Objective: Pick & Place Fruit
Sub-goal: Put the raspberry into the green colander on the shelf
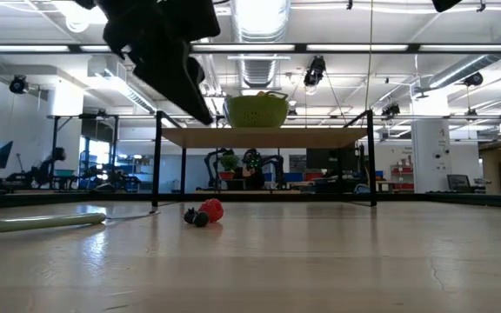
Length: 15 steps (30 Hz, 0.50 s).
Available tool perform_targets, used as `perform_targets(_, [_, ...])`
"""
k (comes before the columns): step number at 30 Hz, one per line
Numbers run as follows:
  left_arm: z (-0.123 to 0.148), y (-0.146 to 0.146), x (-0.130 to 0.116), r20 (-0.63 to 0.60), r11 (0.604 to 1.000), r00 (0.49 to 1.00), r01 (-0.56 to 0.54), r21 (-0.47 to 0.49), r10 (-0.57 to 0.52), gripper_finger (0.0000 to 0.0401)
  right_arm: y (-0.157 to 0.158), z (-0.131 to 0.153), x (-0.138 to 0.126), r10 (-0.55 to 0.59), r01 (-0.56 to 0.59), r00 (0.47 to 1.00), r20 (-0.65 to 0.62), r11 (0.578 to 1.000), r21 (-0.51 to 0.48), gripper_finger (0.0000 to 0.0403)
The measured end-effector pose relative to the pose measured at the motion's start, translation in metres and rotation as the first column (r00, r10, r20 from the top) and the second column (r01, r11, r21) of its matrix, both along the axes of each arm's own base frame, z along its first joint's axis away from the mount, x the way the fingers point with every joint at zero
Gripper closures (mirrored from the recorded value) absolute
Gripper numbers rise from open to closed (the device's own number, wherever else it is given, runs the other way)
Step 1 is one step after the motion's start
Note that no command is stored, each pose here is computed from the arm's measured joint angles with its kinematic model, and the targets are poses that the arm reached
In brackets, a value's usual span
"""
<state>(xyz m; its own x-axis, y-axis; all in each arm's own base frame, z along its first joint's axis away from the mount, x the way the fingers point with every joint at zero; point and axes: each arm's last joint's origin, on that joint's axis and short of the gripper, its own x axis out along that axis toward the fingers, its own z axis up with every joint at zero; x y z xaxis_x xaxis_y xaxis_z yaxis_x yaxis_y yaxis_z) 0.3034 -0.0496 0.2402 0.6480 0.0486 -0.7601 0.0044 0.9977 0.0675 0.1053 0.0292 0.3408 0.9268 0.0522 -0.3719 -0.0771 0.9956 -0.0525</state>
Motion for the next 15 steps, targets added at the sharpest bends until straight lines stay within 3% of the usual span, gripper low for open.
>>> perform_targets(15, [-0.033, -0.018, -0.008, 0.090, 0.999, 0.995, 0.036, 0.003, -0.037, 0.0202, 0.000, 0.000, 0.000, 0.000, 0.000, 1.000, -0.001, 1.000, 0.000, 0.0040])
